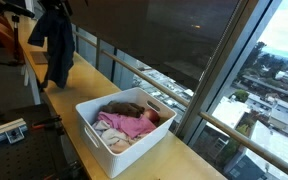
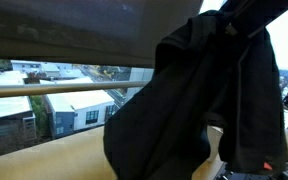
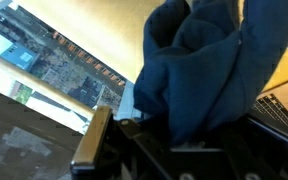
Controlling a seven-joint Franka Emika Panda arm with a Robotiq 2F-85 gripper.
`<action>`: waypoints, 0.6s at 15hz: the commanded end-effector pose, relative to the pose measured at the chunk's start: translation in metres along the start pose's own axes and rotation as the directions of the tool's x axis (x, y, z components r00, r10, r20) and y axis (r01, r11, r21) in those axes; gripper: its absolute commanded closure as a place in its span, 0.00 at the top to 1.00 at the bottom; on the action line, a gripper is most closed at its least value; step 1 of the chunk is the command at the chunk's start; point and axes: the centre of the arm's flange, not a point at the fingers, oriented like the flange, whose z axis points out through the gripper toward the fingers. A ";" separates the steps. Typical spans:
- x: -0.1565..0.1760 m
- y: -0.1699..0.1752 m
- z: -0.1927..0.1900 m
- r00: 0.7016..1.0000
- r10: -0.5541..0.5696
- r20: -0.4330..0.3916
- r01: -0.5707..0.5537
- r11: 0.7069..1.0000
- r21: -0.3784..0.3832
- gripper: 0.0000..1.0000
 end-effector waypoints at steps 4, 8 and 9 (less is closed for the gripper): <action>0.011 0.047 0.034 0.998 0.040 0.050 -0.039 0.999 -0.021 0.00; 0.011 0.071 0.047 0.995 0.073 0.065 -0.071 0.997 -0.037 0.00; 0.008 0.074 0.051 0.994 0.078 0.072 -0.075 0.997 -0.037 0.00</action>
